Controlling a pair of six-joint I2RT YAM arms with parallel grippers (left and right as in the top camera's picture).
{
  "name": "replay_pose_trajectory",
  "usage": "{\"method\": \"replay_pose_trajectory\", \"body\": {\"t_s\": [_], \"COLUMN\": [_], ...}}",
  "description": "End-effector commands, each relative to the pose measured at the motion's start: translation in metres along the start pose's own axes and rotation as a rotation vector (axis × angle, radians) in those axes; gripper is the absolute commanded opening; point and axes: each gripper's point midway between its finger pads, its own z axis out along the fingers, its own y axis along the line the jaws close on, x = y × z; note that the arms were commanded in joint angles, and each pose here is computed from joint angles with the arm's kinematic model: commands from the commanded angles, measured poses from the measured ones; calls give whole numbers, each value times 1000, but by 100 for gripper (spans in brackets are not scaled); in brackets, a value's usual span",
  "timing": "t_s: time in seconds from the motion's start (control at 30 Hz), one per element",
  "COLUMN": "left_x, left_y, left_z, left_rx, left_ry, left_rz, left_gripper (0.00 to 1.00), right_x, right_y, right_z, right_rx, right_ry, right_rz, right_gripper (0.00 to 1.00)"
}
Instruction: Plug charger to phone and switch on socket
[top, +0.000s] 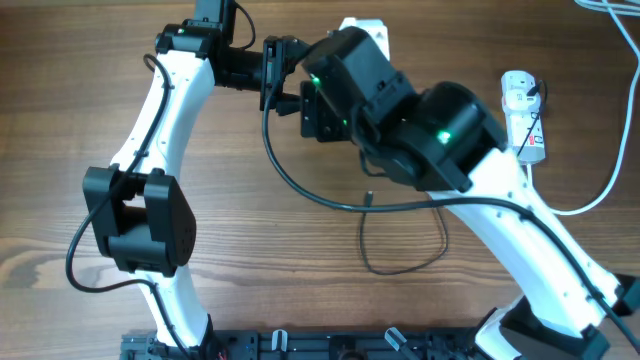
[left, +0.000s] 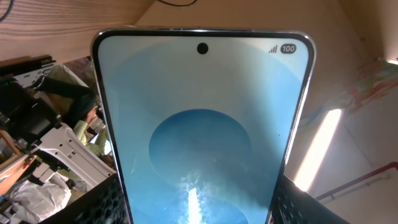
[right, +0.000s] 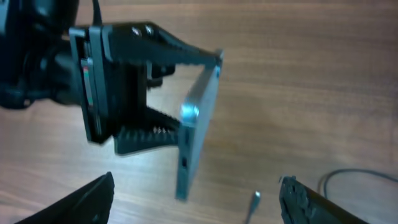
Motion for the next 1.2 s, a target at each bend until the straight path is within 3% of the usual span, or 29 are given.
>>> {"method": "replay_pose_trajectory", "body": {"t_s": [0.0, 0.1, 0.43, 0.93, 1.17], "left_x": [21, 21, 23, 30, 30], "left_y": [-12, -12, -11, -14, -14], "left_z": [-2, -1, 1, 2, 2], "left_rx": [15, 15, 11, 25, 26], "left_ry": [23, 23, 29, 68, 69], "left_rz": [75, 75, 76, 76, 76], "left_gripper": [58, 58, 59, 59, 59], "right_x": [-7, -9, -19, -18, -22], "right_y": [2, 5, 0, 2, -2], "right_z": [13, 19, 24, 38, 37], "right_rx": [35, 35, 81, 103, 124], "right_ry": [-23, -30, -79, -77, -96], "right_rz": [26, 47, 57, 49, 50], "right_gripper": [81, 81, 63, 59, 48]}}
